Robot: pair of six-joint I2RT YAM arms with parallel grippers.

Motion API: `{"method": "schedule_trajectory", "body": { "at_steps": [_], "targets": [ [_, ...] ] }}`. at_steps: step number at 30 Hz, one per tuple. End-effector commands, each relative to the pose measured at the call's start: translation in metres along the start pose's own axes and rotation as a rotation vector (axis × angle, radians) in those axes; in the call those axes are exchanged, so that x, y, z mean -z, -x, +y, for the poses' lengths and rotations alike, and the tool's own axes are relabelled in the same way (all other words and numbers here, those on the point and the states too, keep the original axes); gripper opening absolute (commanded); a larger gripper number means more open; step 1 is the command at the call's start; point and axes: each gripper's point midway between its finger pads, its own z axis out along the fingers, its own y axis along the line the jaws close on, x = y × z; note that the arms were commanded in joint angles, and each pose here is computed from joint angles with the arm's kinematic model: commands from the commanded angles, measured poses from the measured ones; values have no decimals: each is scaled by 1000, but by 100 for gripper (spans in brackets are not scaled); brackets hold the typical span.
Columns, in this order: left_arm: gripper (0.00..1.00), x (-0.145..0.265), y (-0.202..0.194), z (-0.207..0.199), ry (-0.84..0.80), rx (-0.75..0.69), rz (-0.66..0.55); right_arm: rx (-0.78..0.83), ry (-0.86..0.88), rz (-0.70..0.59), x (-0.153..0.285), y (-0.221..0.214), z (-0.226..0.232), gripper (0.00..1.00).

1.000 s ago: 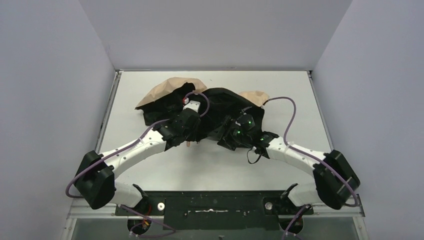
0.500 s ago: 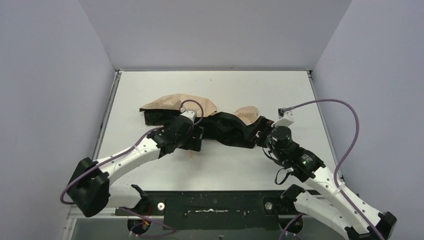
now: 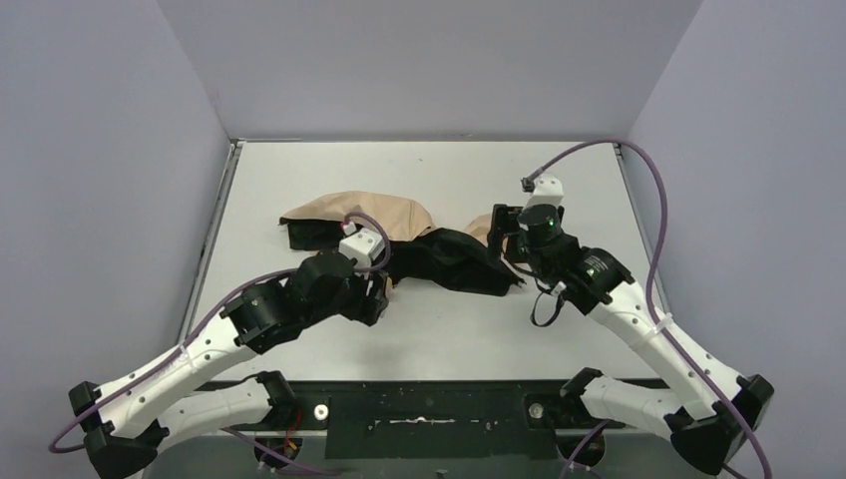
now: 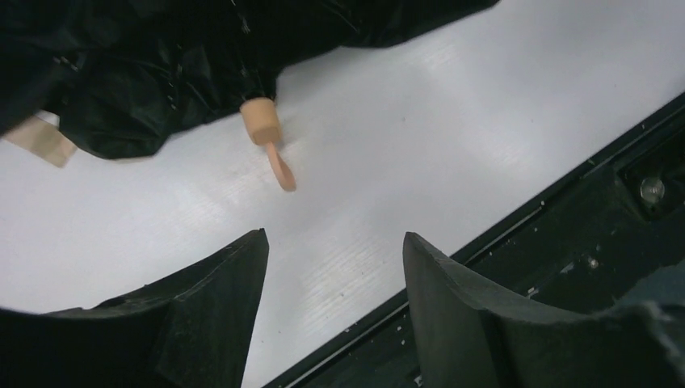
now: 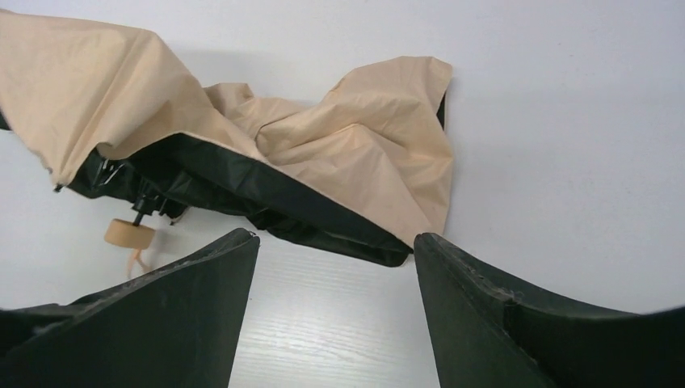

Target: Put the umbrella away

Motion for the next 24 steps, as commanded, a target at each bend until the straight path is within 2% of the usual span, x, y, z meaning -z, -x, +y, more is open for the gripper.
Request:
{"method": "schedule_trajectory", "body": {
  "at_steps": [1, 4, 7, 10, 13, 14, 16, 20, 24],
  "targets": [
    [54, 18, 77, 21, 69, -55, -151, 109, -114, 56, -10, 19, -20, 68],
    [46, 16, 127, 57, 128, 32, -200, 95, -145, 91, -24, 30, -31, 55],
    [45, 5, 155, 108, 252, 95, -199, 43, -183, 139, -42, 32, -50, 53],
    [47, -10, 165, 161, 381, 131, -159, -37, -225, 178, -58, 22, -70, 49],
    [47, -26, 162, 212, 471, 209, -123, -85, -297, 188, -72, 11, -94, 49],
    [47, -36, 157, 243, 522, 254, -108, -82, -326, 222, -79, 3, -105, 49],
    [48, -47, 147, 271, 565, 285, -66, -74, -354, 257, -86, -2, -116, 48],
    [49, -67, 124, 313, 608, 329, 26, -104, -361, 306, -102, -18, -129, 41],
    [51, -92, 105, 334, 582, 352, 93, -120, -319, 362, -119, -37, -126, 35]
  ]
}}
